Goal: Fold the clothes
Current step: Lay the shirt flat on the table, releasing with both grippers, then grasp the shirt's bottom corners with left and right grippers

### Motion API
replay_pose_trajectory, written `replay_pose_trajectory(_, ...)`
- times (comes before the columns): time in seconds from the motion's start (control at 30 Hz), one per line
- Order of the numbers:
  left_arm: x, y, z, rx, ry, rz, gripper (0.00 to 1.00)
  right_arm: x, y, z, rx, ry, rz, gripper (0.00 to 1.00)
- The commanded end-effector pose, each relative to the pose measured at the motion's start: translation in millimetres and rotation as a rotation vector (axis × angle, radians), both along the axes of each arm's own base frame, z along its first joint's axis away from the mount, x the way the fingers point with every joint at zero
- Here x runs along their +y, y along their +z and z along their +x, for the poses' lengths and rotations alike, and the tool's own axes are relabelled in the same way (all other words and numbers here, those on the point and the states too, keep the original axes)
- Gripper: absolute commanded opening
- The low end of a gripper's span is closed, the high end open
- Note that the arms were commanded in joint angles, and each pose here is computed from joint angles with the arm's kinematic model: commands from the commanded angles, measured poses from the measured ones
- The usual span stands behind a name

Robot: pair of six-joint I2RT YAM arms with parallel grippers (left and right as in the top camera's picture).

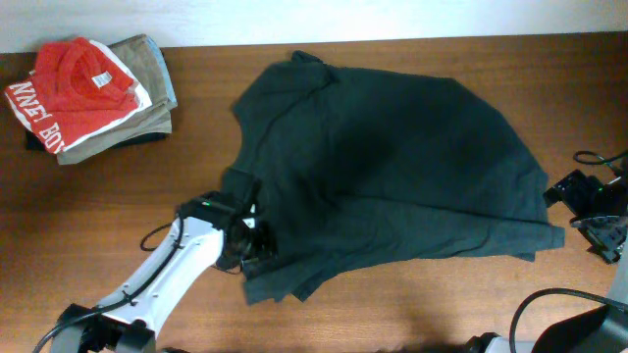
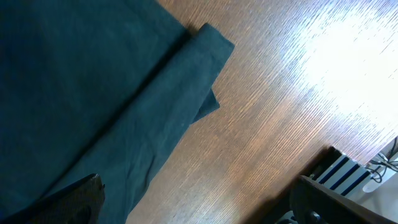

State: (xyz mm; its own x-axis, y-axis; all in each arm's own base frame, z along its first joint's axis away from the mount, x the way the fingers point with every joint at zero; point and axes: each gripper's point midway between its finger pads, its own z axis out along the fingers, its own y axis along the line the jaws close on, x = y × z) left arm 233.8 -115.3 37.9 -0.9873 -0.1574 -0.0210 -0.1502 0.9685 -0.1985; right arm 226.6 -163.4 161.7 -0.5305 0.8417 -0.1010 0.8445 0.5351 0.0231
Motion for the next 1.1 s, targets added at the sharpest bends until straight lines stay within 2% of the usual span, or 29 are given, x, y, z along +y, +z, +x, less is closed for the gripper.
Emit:
replay_pose_trajectory(0.0,16,2,19,-0.057,0.056,0.000,0.63,16,-13,8,0.015,0.034,0.057,0.99)
replay_pose_trajectory(0.03,17,2,20,-0.058,0.062,0.000,0.64,20,-16,11,0.022,0.051,0.068,0.99)
replay_pose_trajectory(0.07,19,0,21,-0.056,0.067,0.003,0.70,24,-20,14,0.031,0.068,0.074,0.99)
replay_pose_trajectory(0.13,26,-5,25,-0.063,0.075,0.049,0.74,32,-24,20,0.044,0.102,0.080,0.99)
replay_pose_trajectory(0.23,29,-14,34,-0.073,0.086,0.066,0.73,43,-28,30,0.047,0.153,0.079,0.99)
replay_pose_trajectory(0.3,28,-20,41,-0.085,0.083,0.062,0.66,49,-30,36,0.046,0.182,0.077,0.99)
replay_pose_trajectory(0.5,32,-38,43,-0.054,0.074,0.088,0.69,56,-30,40,0.040,0.210,0.072,0.99)
replay_pose_trajectory(0.57,42,-43,43,-0.045,0.091,0.124,0.59,56,-30,40,0.040,0.210,0.071,0.99)
replay_pose_trajectory(0.6,48,-46,43,-0.039,0.103,0.142,0.47,56,-30,40,0.040,0.210,0.071,0.99)
replay_pose_trajectory(0.67,57,-51,44,-0.025,0.130,0.152,0.33,55,-30,40,0.041,0.210,0.070,0.99)
replay_pose_trajectory(0.73,69,-56,46,-0.011,0.171,0.156,0.06,55,-30,40,0.042,0.210,0.070,0.99)
replay_pose_trajectory(0.77,79,-58,47,-0.004,0.205,0.157,0.01,55,-30,40,0.043,0.210,0.070,0.99)
replay_pose_trajectory(1.07,141,-49,47,0.044,0.417,0.173,0.01,57,-38,36,0.058,0.209,0.078,0.99)
